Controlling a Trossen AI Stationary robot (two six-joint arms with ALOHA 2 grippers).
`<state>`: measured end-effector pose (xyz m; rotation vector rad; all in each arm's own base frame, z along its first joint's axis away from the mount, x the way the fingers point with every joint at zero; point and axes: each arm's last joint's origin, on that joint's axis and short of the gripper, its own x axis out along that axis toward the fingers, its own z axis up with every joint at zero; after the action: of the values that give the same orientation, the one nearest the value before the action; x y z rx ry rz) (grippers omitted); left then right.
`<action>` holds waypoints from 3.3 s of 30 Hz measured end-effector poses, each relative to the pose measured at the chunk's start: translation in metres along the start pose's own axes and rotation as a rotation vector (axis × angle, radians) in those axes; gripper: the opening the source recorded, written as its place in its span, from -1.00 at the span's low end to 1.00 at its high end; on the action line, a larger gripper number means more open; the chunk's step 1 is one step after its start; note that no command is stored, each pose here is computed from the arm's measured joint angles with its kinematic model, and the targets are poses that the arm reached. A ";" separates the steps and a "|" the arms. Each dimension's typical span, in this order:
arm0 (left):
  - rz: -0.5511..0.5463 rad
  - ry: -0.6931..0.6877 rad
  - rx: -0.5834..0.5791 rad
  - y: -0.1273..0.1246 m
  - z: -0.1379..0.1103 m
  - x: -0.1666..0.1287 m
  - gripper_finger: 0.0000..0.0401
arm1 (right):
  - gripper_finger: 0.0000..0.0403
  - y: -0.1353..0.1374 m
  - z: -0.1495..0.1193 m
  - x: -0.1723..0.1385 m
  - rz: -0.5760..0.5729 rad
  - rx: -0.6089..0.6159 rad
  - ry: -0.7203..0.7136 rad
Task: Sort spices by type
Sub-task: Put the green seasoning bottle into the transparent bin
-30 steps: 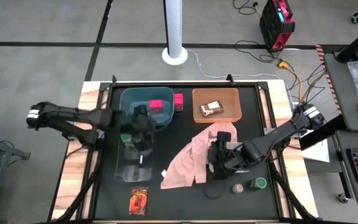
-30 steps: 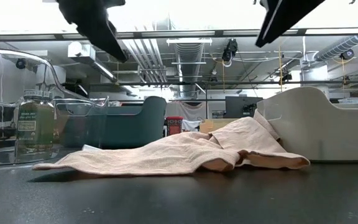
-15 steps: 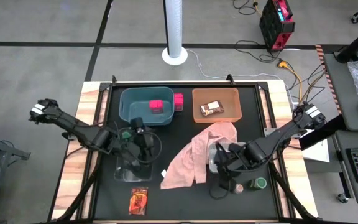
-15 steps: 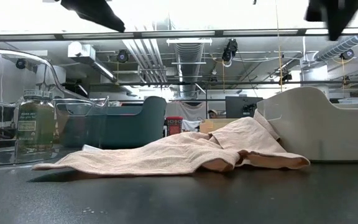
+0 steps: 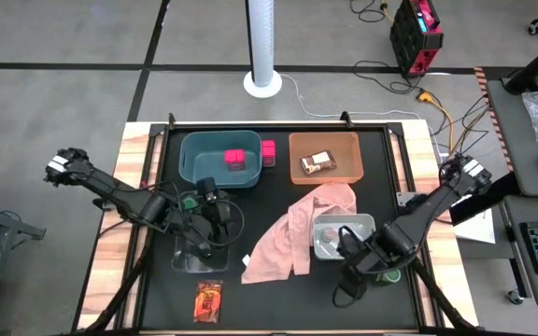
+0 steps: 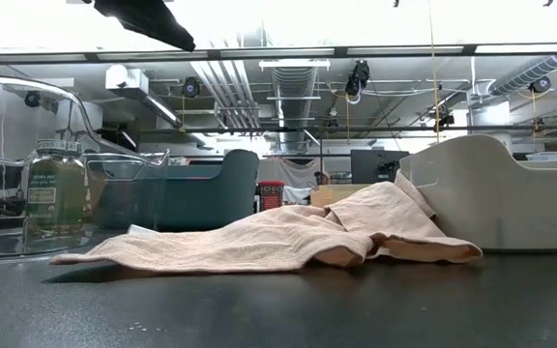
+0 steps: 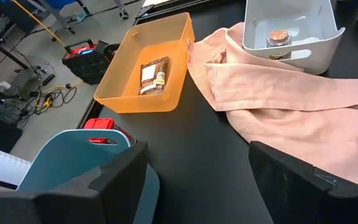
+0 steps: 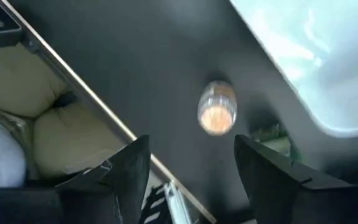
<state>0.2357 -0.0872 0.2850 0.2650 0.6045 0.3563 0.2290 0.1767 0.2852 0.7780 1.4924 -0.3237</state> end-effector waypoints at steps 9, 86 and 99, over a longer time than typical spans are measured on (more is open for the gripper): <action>-0.002 -0.010 -0.009 0.001 0.004 -0.002 0.32 | 0.10 -0.005 -0.035 -0.011 -0.001 0.148 0.102; 0.055 0.007 0.093 0.004 0.001 -0.002 0.32 | -0.02 -0.061 -0.080 0.059 -0.197 0.589 -0.057; 0.045 -0.015 0.080 0.008 0.010 -0.010 0.32 | -0.02 -0.032 -0.089 0.002 -0.122 0.475 0.025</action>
<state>0.2318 -0.0856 0.3010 0.3582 0.5997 0.3739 0.1405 0.2103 0.2839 1.0675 1.5080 -0.7817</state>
